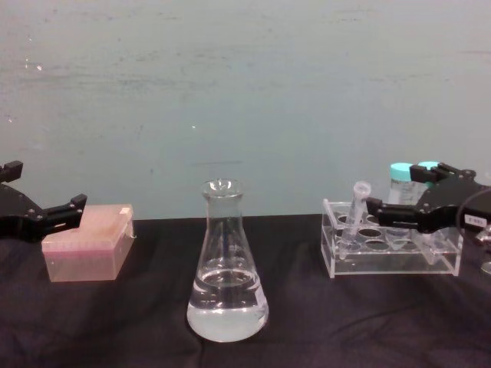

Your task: Pour the liquid from the test tube into the beaker using one hand.

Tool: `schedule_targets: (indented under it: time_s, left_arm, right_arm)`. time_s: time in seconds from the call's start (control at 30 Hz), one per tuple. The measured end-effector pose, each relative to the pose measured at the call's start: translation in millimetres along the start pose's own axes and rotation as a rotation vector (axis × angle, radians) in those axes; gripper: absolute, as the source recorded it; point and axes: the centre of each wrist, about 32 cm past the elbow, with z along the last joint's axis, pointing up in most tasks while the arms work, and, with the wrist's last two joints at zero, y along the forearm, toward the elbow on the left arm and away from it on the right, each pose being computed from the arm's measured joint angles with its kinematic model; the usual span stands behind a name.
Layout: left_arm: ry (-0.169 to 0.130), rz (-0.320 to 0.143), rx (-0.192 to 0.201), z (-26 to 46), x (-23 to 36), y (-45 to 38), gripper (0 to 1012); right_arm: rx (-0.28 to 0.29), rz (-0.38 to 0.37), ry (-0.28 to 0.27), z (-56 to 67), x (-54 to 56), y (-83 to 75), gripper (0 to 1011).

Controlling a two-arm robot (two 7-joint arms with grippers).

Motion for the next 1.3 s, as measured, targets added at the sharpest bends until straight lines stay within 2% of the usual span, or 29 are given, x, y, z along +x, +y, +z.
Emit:
schedule_targets:
  time_s: [0.47,1.3]
  left_arm:
    - [0.000,0.000,0.000,0.0,0.0,0.0,1000]
    - [0.000,0.000,0.000,0.0,0.0,0.0,1000]
  right_arm:
    - [-0.005,0.040,-0.024,-0.4,-0.4,10.4,1003]
    - [-0.011,0.074,-0.024,-1.4,2.1,24.5,1003]
